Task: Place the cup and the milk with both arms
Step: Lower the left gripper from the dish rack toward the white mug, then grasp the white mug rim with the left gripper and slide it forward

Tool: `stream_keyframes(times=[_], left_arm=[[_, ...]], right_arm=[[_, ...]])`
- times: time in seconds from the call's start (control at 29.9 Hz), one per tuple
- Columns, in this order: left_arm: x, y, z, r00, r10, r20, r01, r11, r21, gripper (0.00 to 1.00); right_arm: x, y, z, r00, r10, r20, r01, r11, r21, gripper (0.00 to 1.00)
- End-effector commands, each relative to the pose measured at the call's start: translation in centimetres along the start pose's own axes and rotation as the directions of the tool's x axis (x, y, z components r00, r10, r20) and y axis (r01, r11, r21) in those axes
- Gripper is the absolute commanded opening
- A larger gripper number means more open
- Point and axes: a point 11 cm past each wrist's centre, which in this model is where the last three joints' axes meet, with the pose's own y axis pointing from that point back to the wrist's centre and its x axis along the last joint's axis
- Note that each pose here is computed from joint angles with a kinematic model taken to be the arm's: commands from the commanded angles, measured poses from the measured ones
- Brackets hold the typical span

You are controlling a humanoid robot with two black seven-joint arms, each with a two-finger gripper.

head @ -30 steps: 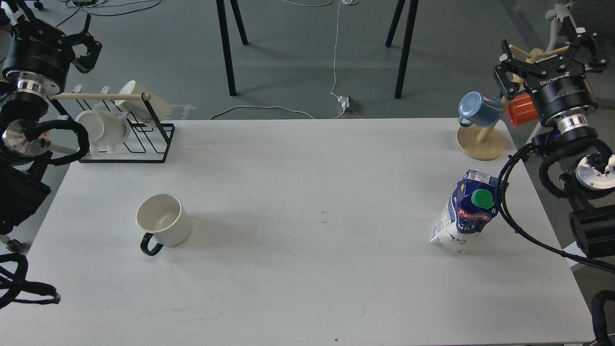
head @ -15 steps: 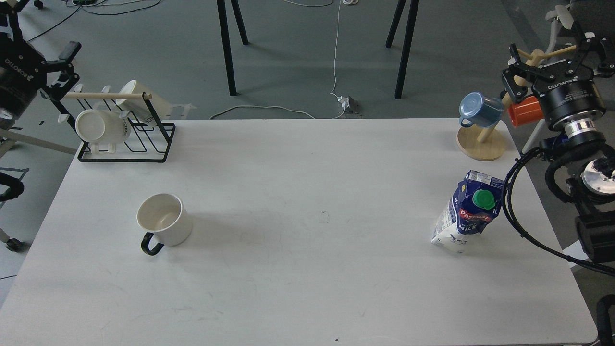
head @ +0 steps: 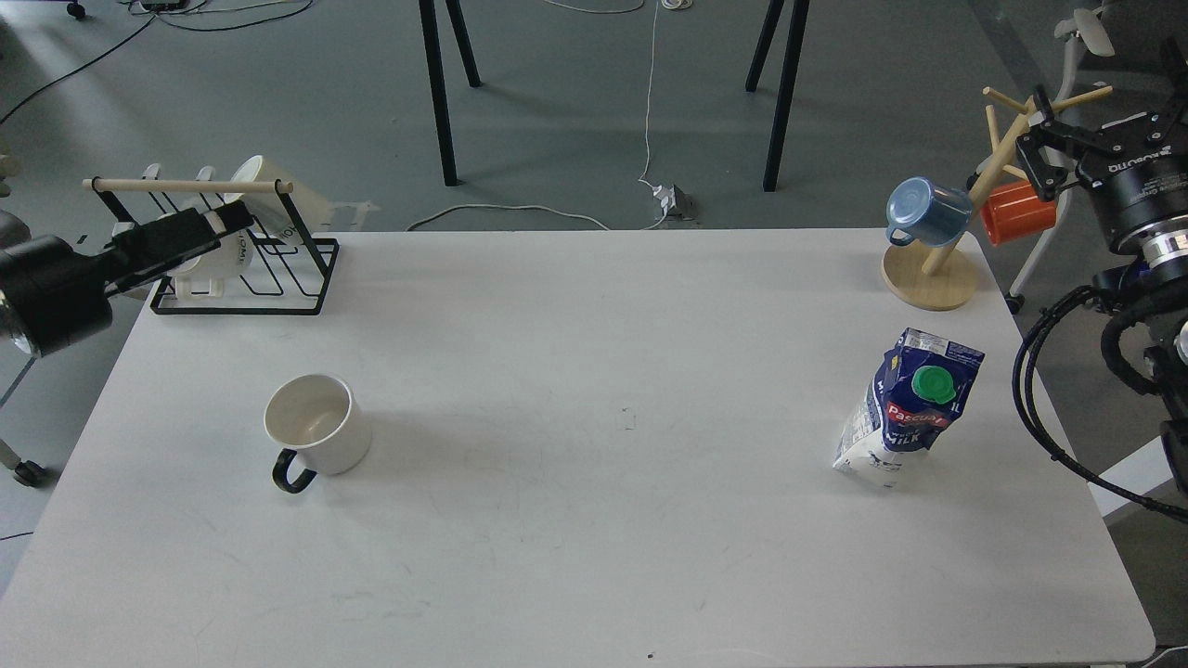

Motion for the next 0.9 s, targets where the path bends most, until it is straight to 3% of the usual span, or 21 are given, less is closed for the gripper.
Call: stream_keyframes(times=[0.0, 0.13, 0.27, 0.43, 0.6, 0.77, 0.87], left_arm=[[-3.4, -0.6, -1.3, 0.961, -0.075, 0.266, 0.066, 0.997, 0.041, 0.79], [-5.9, -1.9, -2.4, 0.917, -0.112, 0.382, 0.097, 0.994, 0.060, 0.72], [-7.8, -3.1, -3.3, 0.895, -0.162, 0.416, 0.138, 0.987, 0.087, 0.71], [-10.2, -3.5, -6.4, 0.852, -0.269, 0.450, 0.199, 0.960, 0.199, 0.68], [-10.9, -3.6, -6.9, 0.847, -0.287, 0.448, 0.210, 0.954, 0.213, 0.50], [-11.1, -3.6, -6.9, 0.842, -0.294, 0.453, 0.221, 0.953, 0.209, 0.13], [-10.9, -3.6, -6.9, 0.841, -0.292, 0.455, 0.219, 0.953, 0.208, 0.10]], right_arm=[[0.0, 0.0, -0.1, 1.000, 0.002, -0.001, -0.002, 1.000, 0.001, 0.98], [0.1, 0.0, 0.0, 1.000, 0.002, 0.000, -0.002, 1.000, 0.000, 0.98], [0.1, 0.0, 0.0, 1.000, 0.002, 0.000, -0.002, 1.000, 0.000, 0.98], [0.0, 0.0, -0.1, 1.000, 0.002, -0.003, -0.002, 1.000, 0.001, 0.98], [0.1, 0.1, -0.4, 1.000, 0.004, -0.007, -0.004, 1.000, 0.003, 0.98], [0.1, 0.1, -0.4, 1.000, 0.005, -0.009, -0.005, 1.000, 0.004, 0.98], [0.1, 0.1, -0.4, 1.000, 0.005, -0.010, -0.005, 1.000, 0.003, 0.98]])
